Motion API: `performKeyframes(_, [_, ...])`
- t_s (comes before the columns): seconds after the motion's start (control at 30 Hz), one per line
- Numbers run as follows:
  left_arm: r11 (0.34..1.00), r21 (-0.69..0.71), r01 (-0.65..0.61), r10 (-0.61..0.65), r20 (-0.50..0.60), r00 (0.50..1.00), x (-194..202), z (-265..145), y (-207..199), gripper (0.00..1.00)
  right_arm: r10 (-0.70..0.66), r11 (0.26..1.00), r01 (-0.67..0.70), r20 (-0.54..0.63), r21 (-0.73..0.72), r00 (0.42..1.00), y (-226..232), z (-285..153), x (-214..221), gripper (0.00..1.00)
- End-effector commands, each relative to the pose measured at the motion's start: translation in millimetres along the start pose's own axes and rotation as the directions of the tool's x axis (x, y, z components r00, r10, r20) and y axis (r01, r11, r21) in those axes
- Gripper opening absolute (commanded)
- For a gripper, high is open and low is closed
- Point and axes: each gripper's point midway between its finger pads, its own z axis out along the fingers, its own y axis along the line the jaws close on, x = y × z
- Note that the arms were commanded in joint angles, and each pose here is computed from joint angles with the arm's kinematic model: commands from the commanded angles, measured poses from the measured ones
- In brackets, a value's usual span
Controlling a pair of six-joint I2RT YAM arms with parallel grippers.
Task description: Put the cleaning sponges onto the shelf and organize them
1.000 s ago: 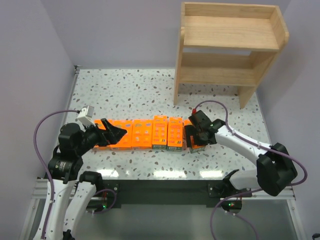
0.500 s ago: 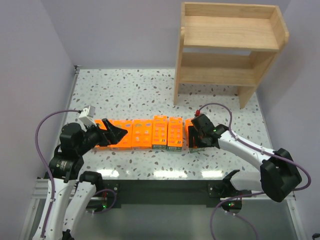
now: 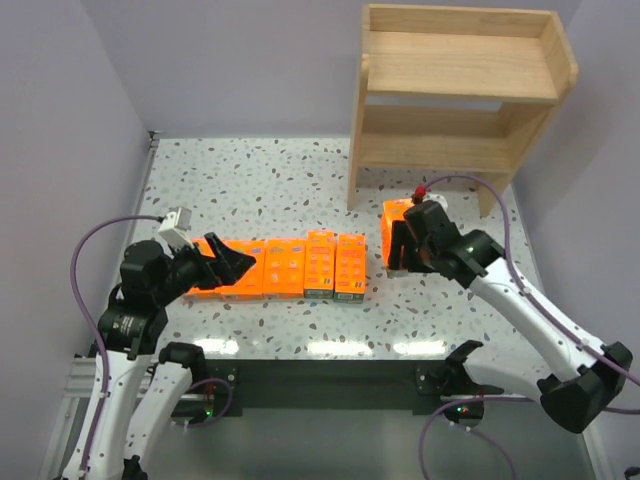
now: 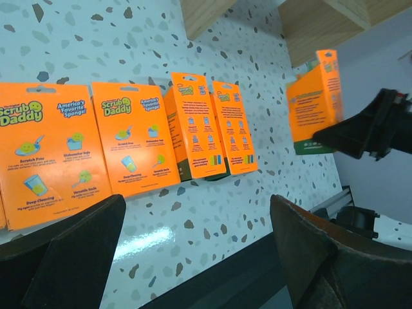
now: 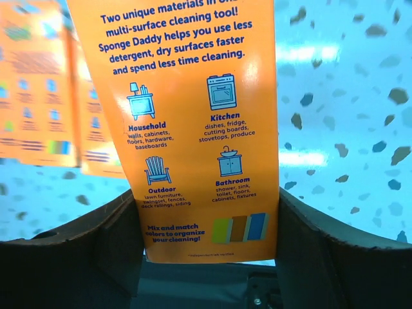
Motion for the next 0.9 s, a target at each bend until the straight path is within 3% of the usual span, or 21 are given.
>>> performKeyframes(0.0, [0.998,0.057,-0.024,0.020,0.066,0.998,-25.5,-5.0,-22.6,1.00,0.026,0.999,-0.028,0.108,0.016,0.994,-7.7,-60.1,-42.3,0.13])
performKeyframes(0.1, [0.997,0.075,-0.025,0.020,0.079,0.997,-33.7,-5.3,-29.9,1.00,0.026,1.000,-0.026,0.186,-0.003,0.982,-3.2,-106.5,-81.0,0.06])
performKeyframes(0.23, [0.995,0.093,-0.033,0.024,0.096,0.995,-42.8,-7.4,-38.4,1.00,0.036,0.999,-0.035,0.340,-0.010,0.940,-2.4,-162.0,-137.4,0.03])
performKeyframes(0.27, [0.995,0.094,-0.034,0.025,0.095,0.995,-43.9,-6.6,-38.9,1.00,0.057,0.998,-0.048,0.411,-0.033,0.910,-3.0,-191.0,-158.2,0.02])
performKeyframes(0.33, [0.994,0.102,-0.034,0.024,0.098,0.995,-45.4,-7.3,-41.3,1.00,0.016,1.000,-0.023,0.440,0.011,0.898,1.6,-196.0,-182.7,0.01])
performKeyframes(0.37, [0.994,0.104,-0.035,0.024,0.099,0.995,-46.3,-6.9,-42.1,1.00,0.036,0.999,-0.045,0.511,0.006,0.859,-2.4,-221.2,-202.6,0.00])
performKeyframes(0.5, [0.993,0.112,-0.037,0.026,0.102,0.994,-48.2,-8.4,-45.1,1.00,-0.034,0.996,-0.025,0.585,0.091,0.810,2.7,-230.5,-250.7,0.00])
performKeyframes(0.63, [0.994,0.103,-0.048,0.036,0.116,0.993,-51.3,-13.3,-46.6,1.00,-0.017,0.993,-0.064,0.645,0.101,0.764,-1.1,-227.4,-289.7,0.00])
performKeyframes(0.8, [0.995,0.090,-0.049,0.038,0.117,0.992,-49.9,-15.4,-44.6,1.00,-0.013,0.970,-0.161,0.701,0.182,0.713,-39.3,-226.3,-318.1,0.00])
performKeyframes(0.87, [0.995,0.092,-0.046,0.035,0.116,0.993,-49.6,-14.9,-44.4,1.00,-0.014,0.964,-0.188,0.745,0.186,0.667,-45.0,-239.7,-328.8,0.00])
